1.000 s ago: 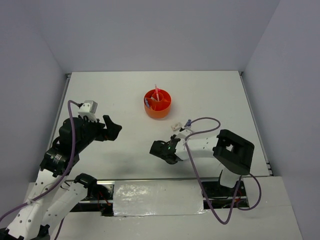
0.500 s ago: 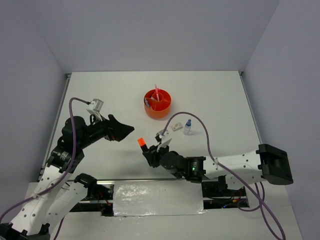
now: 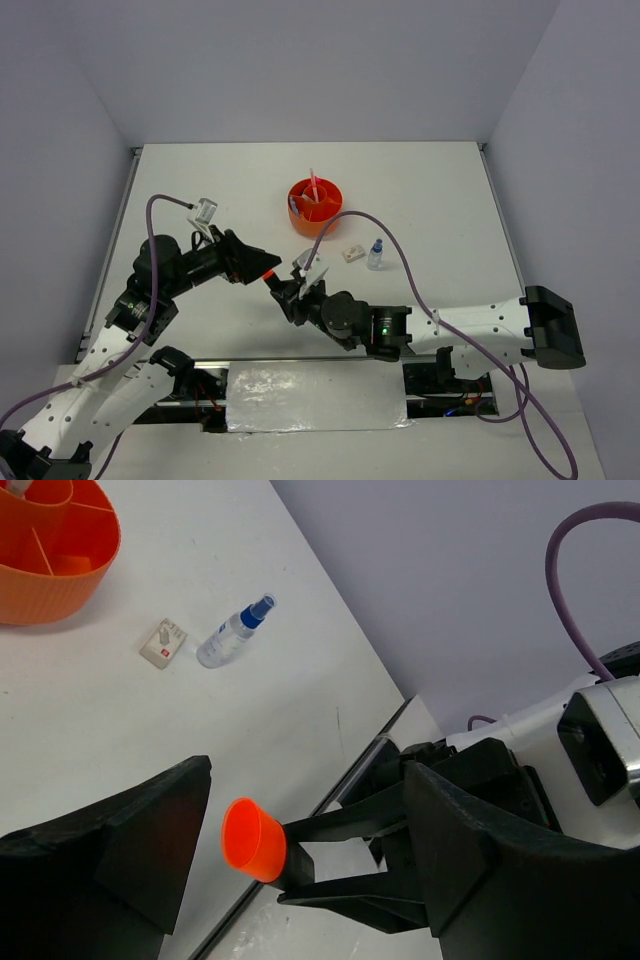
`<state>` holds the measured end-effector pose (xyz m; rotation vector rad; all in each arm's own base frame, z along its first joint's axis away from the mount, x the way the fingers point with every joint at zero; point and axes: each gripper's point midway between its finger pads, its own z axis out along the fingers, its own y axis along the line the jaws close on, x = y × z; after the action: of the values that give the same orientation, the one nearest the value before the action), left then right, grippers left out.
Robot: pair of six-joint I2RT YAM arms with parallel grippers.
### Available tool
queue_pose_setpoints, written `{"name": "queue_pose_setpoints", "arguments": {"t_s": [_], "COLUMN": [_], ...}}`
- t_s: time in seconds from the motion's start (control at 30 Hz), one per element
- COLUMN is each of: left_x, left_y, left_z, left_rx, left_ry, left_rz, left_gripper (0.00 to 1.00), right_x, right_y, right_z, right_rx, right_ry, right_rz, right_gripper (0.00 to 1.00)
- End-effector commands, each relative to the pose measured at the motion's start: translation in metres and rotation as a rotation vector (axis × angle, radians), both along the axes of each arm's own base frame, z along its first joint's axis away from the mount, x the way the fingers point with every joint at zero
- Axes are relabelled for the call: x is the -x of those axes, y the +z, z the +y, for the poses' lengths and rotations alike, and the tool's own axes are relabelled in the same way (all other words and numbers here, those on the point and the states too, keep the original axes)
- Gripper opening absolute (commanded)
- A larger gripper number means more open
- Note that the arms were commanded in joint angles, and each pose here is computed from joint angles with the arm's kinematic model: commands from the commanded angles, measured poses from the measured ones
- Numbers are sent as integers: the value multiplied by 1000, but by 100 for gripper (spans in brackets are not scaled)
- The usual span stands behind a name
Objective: Sort the stationery into containers
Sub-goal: Place the stationery in the storage box.
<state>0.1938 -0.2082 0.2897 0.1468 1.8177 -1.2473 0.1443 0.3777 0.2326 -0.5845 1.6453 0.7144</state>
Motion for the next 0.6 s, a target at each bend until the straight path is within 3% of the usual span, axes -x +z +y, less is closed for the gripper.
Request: {"name": "queue_pose_setpoints", "arguments": {"t_s": [0.0,0.1,0.37,0.57], "left_x": [0,1,3,5], "left_y": [16,16,20,23], "left_z": [-1,-2,-9,-15], "left_rx": [28,30,51,56], "left_ry": [1,-6,-48,-83], "left_rz": [-50,-52,-64,-74], "left_gripper": [89,79,70,35], "right_x": [-8,-15,-16,-18], "right_y": [35,39,52,55], "right_z": [1,-6,-4,-2], "right_rx": [-85,-95,-116,-126], "right_ry": [-52,-110,-105,-106], "right_rz": [-58,-73,-106,-120], "right_gripper": [0,0,0,0]}}
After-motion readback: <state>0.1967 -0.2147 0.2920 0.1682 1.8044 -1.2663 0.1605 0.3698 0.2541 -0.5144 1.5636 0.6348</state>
